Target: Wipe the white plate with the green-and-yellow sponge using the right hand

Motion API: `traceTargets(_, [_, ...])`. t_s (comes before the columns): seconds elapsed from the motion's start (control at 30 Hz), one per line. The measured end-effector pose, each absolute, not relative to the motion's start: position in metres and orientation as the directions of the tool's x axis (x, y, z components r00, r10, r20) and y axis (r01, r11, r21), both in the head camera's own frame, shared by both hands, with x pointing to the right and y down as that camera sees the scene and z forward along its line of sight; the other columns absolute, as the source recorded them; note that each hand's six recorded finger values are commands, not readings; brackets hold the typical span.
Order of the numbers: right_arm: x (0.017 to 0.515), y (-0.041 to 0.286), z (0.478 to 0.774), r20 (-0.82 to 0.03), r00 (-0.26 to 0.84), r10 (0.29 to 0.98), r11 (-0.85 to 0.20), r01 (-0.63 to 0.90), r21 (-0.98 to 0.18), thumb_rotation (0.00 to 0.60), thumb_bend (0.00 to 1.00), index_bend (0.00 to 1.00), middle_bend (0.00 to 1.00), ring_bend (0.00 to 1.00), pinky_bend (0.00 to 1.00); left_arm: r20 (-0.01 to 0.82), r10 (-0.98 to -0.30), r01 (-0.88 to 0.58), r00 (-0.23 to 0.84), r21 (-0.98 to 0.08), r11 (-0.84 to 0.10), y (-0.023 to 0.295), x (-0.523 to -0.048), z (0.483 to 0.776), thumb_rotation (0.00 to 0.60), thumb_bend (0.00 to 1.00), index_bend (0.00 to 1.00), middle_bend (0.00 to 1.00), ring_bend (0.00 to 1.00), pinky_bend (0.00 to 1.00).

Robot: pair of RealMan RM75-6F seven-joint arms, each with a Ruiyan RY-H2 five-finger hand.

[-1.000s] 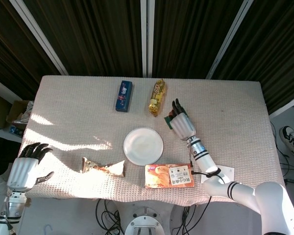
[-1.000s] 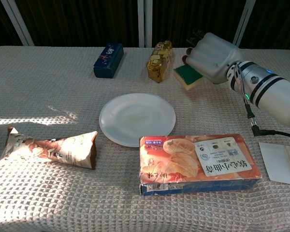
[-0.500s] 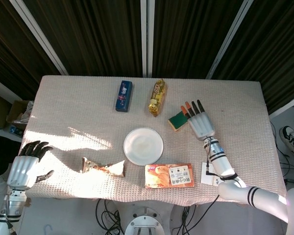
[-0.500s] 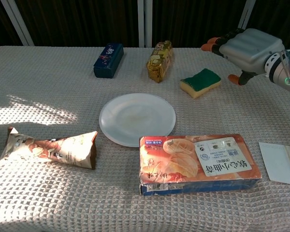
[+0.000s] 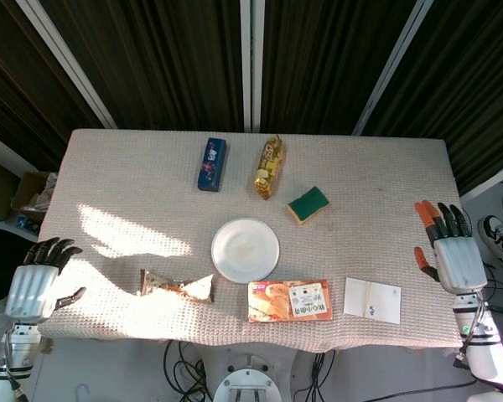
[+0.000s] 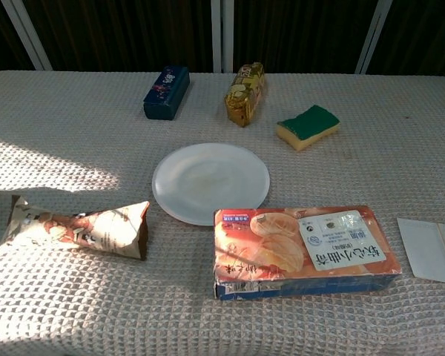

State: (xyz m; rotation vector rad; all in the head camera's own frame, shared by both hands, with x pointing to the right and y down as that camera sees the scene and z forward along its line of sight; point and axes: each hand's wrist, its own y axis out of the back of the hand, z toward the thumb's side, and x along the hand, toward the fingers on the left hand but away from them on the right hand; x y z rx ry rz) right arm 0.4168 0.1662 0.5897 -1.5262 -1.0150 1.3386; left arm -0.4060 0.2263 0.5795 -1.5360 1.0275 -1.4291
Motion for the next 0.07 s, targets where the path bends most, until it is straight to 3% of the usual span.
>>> traceTargets(0.07, [0.430, 0.187, 0.581, -0.311, 0.083, 0.947, -0.318, 0.081, -0.945, 0.600, 0.35, 0.00, 0.09, 0.00, 0.00, 0.362, -0.931, -0.051, 0.040, -0.930, -0.364, 0.227, -0.405, 0.579, 0.600, 0.05, 0.31, 0.21, 0.17, 0.18])
